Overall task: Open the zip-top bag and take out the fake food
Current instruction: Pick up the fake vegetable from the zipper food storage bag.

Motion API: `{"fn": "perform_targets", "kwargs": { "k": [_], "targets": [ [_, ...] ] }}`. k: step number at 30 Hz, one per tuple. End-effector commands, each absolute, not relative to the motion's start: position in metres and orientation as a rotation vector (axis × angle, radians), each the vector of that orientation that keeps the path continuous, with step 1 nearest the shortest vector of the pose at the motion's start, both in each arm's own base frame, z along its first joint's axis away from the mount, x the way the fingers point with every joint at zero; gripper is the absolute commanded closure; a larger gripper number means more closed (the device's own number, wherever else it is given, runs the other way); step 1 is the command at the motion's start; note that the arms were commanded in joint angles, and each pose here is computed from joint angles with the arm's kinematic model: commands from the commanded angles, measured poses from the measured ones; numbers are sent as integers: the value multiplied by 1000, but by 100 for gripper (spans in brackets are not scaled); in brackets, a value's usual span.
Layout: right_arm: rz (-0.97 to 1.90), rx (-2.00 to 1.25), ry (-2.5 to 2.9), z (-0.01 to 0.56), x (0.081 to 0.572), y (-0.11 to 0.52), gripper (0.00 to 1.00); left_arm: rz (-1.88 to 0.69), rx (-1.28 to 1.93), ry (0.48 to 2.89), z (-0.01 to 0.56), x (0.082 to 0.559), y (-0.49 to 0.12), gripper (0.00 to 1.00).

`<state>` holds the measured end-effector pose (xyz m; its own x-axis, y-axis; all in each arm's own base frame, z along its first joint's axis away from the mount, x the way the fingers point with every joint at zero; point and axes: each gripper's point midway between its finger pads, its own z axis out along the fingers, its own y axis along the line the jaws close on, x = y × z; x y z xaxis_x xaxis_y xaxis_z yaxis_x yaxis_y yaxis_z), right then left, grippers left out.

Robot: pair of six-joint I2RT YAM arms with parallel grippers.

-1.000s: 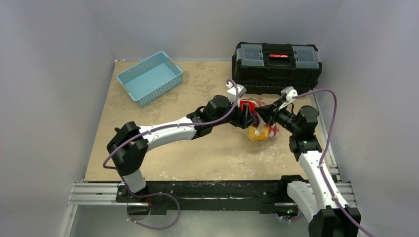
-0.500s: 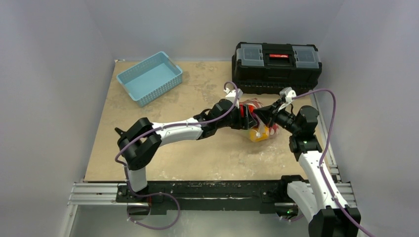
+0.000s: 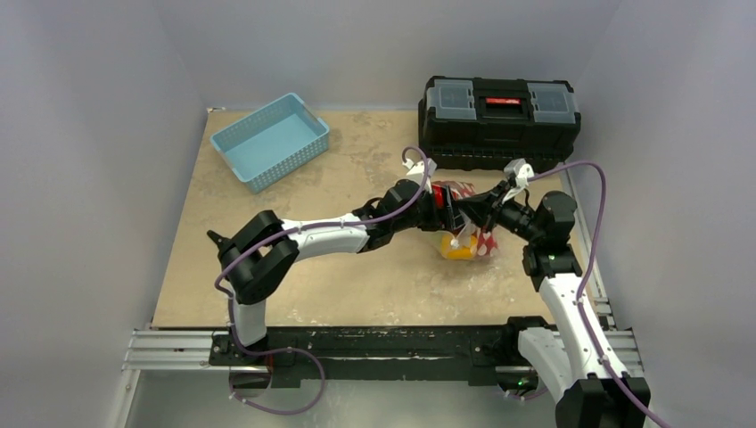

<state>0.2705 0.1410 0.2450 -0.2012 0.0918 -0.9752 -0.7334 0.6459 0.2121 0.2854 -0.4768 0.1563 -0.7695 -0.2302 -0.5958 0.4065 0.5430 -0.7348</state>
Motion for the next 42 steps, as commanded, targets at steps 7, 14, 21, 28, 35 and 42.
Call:
{"fn": "perform_targets", "kwargs": {
  "k": [7,14,21,28,35,42],
  "targets": [
    [847,-626,1522,270,260,150,100,-1324,22,2018,173,300,-490,20],
    [849,-625,1521,271,260,150,100,-1306,26,2043,161,301,-497,20],
    [849,-624,1522,271,260,150,100,-1290,39,2055,154,303,-499,20],
    [850,-622,1525,270,260,150,100,-1313,57,2025,161,301,-503,18],
    [847,-619,1528,269,261,149,100,-1335,39,2016,163,303,-506,18],
    [837,-612,1530,269,263,148,100,-1343,49,1993,171,302,-504,47]
  ]
}}
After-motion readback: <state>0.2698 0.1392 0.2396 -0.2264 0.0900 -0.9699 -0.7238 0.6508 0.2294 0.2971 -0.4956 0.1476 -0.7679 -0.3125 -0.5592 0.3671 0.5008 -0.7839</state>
